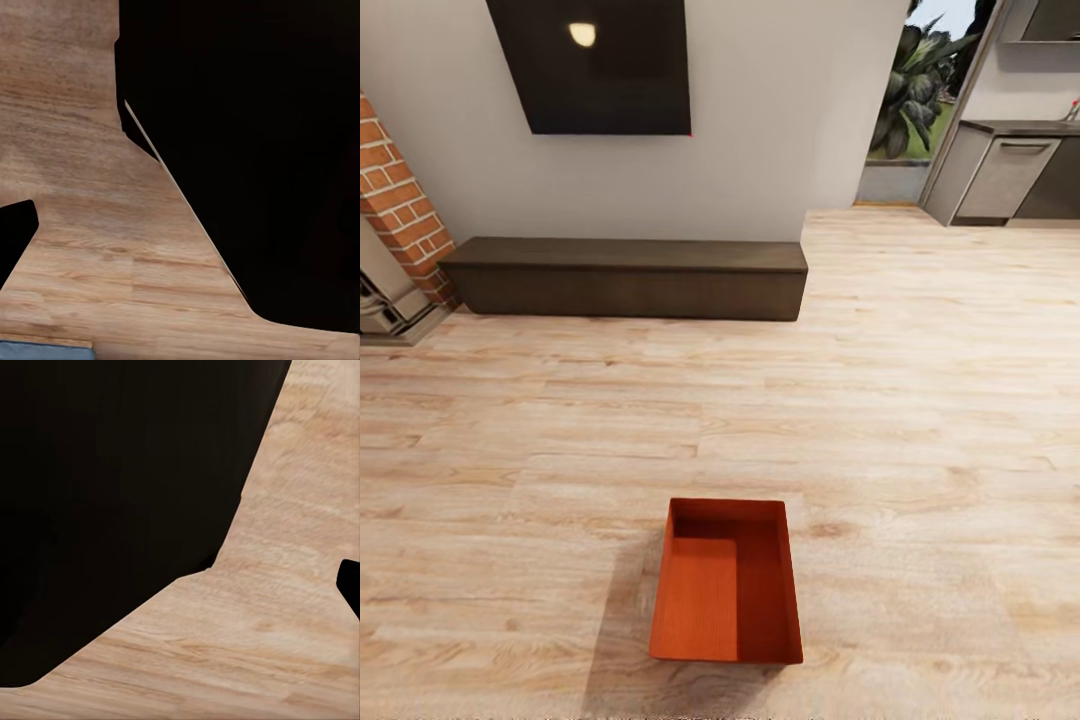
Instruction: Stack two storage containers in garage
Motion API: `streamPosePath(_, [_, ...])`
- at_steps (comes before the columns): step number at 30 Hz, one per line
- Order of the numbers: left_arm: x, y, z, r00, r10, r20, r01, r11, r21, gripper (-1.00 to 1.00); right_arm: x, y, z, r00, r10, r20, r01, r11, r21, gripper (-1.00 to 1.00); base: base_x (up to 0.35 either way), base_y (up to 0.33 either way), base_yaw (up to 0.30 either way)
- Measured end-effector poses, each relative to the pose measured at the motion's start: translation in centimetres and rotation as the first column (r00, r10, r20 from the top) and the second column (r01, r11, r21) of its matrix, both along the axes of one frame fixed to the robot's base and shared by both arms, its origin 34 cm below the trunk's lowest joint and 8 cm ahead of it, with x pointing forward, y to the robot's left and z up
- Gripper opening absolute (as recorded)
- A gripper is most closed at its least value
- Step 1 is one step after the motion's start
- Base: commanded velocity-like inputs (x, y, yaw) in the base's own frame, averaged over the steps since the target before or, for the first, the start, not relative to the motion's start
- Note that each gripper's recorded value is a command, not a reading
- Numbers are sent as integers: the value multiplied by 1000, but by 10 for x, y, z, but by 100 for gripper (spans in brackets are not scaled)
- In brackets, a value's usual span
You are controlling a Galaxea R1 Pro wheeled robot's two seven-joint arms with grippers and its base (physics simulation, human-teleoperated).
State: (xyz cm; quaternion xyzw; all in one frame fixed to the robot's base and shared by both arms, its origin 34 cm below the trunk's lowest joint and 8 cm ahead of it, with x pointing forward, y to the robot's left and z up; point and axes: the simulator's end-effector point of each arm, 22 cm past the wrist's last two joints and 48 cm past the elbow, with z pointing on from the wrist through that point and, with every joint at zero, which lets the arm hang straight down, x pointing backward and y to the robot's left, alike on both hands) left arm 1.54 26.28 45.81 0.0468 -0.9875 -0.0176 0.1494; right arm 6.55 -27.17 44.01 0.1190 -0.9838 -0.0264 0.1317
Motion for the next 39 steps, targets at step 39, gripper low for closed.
streamPosePath(39, [-11,0,4,1000,-1,-30,1,1000,0,100,-12,2,3,999,-2,-32,2,1000,6,100,0,0,0])
